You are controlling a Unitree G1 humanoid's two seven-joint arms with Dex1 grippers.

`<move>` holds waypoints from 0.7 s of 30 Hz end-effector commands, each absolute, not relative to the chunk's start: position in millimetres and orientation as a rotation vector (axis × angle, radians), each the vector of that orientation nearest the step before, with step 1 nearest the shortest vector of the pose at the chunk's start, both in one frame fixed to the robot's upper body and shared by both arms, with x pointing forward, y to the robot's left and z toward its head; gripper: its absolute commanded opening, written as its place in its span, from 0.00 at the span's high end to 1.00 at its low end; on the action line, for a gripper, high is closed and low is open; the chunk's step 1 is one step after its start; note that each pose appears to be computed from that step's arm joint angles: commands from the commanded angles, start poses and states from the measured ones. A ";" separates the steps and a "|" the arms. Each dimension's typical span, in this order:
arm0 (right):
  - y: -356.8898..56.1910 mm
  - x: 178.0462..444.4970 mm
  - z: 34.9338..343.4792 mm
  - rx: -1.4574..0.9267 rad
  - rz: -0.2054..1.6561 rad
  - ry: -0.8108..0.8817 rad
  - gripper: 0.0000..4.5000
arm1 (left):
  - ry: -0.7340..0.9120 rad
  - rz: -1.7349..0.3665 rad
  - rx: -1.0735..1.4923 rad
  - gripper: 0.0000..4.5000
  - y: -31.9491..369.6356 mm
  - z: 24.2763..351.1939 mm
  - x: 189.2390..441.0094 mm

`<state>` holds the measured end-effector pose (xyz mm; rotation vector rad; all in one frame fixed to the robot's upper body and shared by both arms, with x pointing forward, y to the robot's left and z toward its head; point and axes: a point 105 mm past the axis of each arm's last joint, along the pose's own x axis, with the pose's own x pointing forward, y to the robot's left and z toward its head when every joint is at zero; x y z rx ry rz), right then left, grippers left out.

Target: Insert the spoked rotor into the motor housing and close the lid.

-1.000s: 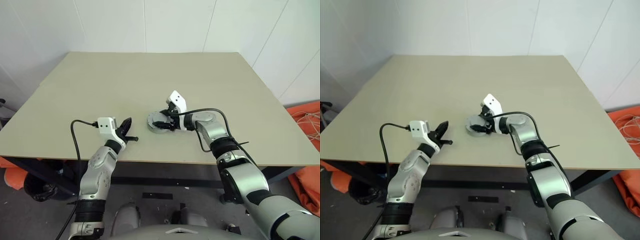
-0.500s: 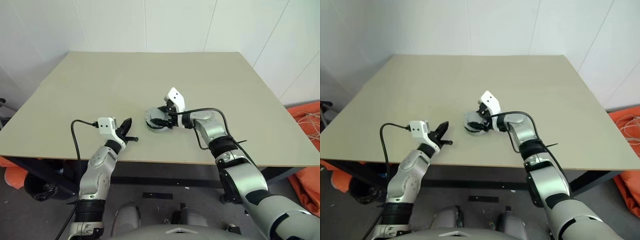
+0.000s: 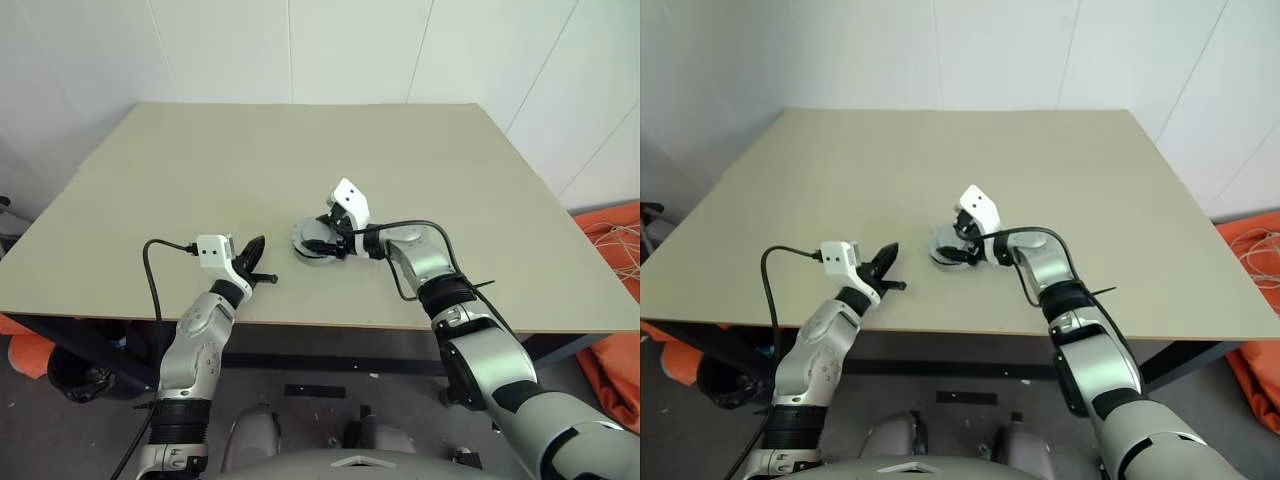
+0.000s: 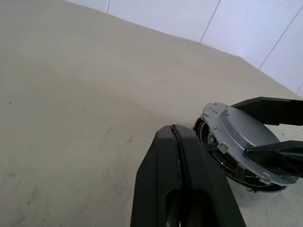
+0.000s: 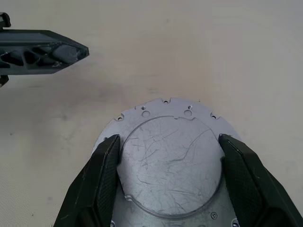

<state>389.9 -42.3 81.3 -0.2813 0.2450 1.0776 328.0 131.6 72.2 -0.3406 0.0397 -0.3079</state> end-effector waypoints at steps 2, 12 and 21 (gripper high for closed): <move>-37.6 392.0 90.8 -0.304 1.084 0.194 0.29 | -0.008 -0.318 -0.336 1.00 132.0 85.6 328.4; -36.3 393.8 82.7 -0.329 1.049 0.213 0.29 | -0.008 -0.318 -0.335 1.00 132.7 85.8 327.8; -36.8 389.2 74.7 -0.391 1.073 0.256 0.29 | -0.009 -0.316 -0.335 1.00 132.7 86.0 328.0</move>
